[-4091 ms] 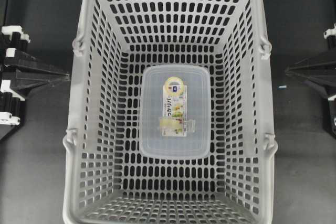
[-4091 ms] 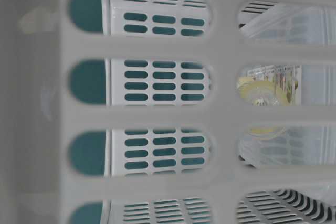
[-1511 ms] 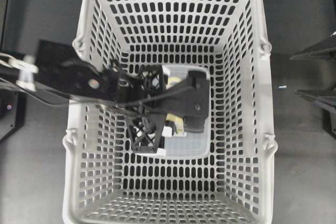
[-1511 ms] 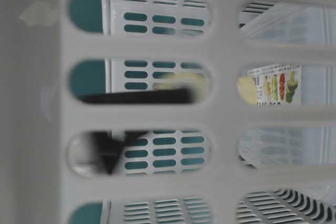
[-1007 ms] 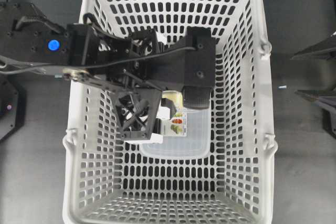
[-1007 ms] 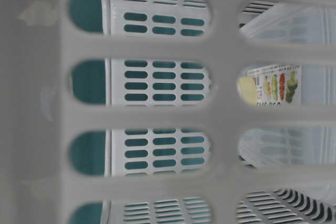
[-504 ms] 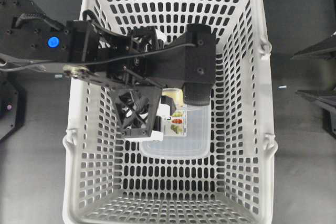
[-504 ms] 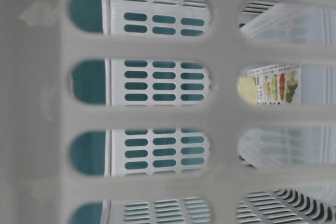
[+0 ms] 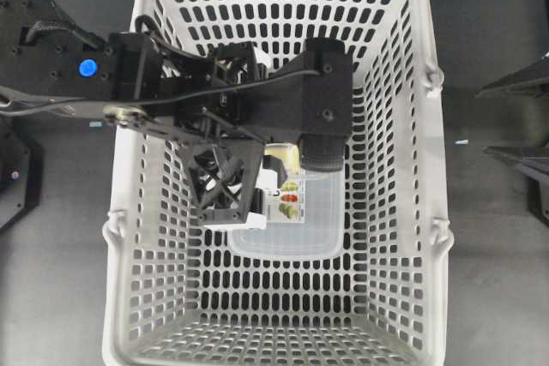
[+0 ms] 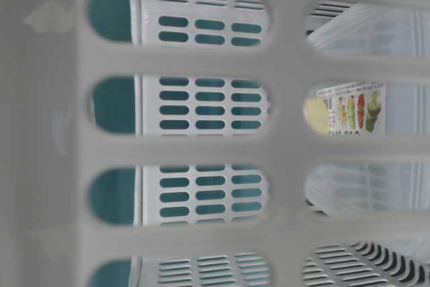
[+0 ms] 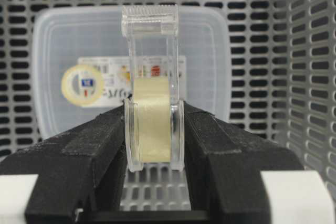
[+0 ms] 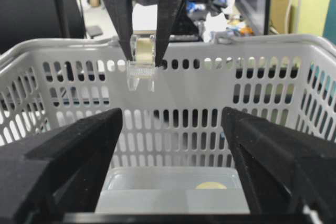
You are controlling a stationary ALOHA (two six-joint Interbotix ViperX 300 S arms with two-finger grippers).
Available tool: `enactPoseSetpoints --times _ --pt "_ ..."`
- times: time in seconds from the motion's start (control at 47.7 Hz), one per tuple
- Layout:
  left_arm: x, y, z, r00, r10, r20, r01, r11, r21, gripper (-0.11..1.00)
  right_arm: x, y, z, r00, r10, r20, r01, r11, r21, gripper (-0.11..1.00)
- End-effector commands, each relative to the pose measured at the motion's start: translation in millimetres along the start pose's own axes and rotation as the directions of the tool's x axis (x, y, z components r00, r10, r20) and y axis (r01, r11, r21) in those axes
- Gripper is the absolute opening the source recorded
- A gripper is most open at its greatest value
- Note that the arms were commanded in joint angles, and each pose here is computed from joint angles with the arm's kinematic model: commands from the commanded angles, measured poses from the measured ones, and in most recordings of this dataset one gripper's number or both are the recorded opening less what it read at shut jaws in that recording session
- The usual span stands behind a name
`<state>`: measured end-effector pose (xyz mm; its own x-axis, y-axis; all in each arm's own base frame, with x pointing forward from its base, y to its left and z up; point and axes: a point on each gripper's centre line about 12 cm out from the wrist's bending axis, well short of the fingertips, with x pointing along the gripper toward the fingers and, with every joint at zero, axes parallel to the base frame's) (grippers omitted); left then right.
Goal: Pick up the tape dispenser from the shopping basket with the left arm.
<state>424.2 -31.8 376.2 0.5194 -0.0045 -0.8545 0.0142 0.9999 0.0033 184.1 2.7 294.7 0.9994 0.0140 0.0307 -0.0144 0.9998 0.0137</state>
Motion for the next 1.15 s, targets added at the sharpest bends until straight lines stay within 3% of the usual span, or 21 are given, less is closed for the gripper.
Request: enactPoseSetpoints --times 0.0,1.133 --pt "-11.2 -0.7 3.8 0.999 -0.001 0.032 0.001 1.000 0.004 0.28 1.1 0.3 3.7 1.000 0.001 0.011 -0.001 1.000 0.003 0.74" --pt "-5.1 -4.1 -1.9 1.000 -0.005 0.009 0.005 1.000 0.009 0.28 1.0 0.2 1.6 1.000 0.001 0.005 -0.001 1.000 0.003 0.74"
